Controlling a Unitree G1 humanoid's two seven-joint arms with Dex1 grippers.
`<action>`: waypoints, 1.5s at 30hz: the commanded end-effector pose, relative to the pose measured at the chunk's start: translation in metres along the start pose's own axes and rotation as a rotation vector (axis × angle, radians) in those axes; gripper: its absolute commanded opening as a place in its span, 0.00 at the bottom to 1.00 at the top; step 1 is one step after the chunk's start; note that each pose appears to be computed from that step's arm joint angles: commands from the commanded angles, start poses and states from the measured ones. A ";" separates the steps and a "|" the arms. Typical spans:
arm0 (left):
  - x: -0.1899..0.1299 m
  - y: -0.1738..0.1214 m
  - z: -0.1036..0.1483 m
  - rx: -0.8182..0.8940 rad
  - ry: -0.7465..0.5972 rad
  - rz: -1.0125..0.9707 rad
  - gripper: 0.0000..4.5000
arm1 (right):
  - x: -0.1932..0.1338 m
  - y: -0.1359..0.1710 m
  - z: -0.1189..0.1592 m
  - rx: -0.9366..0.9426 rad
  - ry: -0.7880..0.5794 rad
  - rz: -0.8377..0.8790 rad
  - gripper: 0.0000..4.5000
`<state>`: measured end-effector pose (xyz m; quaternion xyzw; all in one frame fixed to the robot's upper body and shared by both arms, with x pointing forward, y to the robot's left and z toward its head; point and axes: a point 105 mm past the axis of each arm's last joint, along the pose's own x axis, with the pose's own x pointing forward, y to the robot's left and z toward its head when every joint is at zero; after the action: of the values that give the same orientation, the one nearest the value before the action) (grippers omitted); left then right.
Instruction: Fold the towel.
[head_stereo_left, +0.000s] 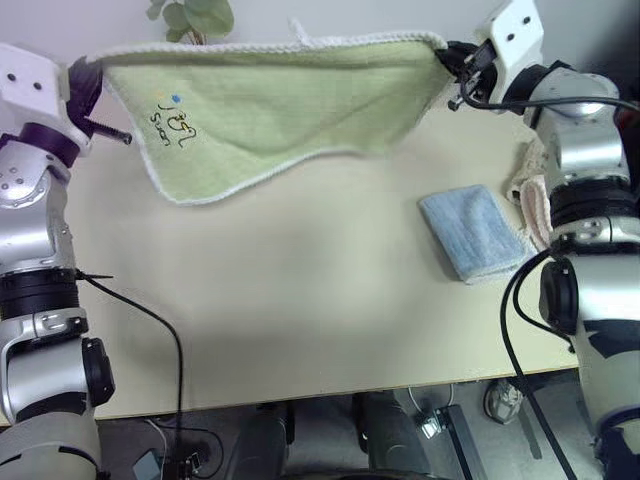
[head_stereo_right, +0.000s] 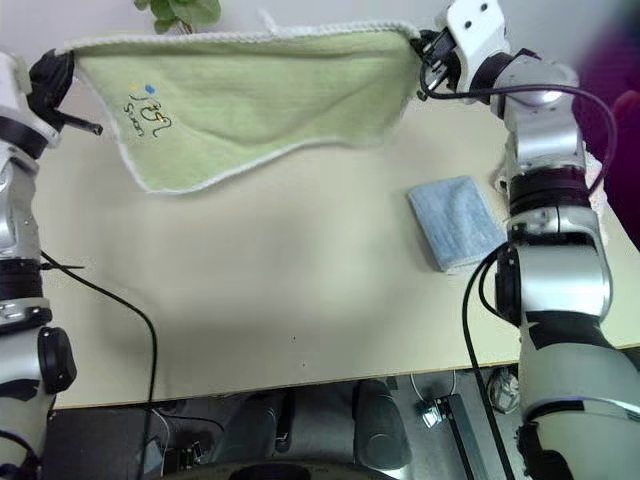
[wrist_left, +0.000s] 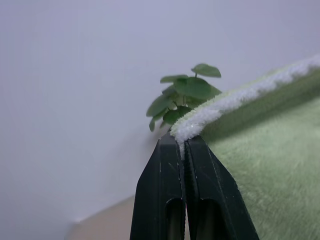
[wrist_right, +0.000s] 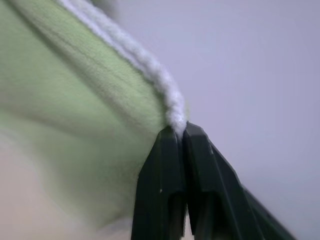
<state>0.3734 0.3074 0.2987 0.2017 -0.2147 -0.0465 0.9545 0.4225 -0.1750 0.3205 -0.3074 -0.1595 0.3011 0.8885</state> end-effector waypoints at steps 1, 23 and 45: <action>-0.040 0.009 -0.006 -0.046 0.035 -0.094 0.00 | -0.028 0.042 0.021 0.014 -0.078 0.214 0.01; -0.168 -0.047 -0.066 -0.179 0.601 -0.510 0.00 | -0.124 0.142 -0.039 0.341 0.263 0.587 0.01; -0.008 0.050 0.029 0.009 -0.110 0.146 0.00 | -0.035 -0.005 0.032 -0.041 -0.072 -0.069 0.01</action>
<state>0.3669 0.3292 0.3467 0.1944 -0.2870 0.0173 0.9378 0.3924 -0.1792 0.3427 -0.3124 -0.2050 0.2689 0.8877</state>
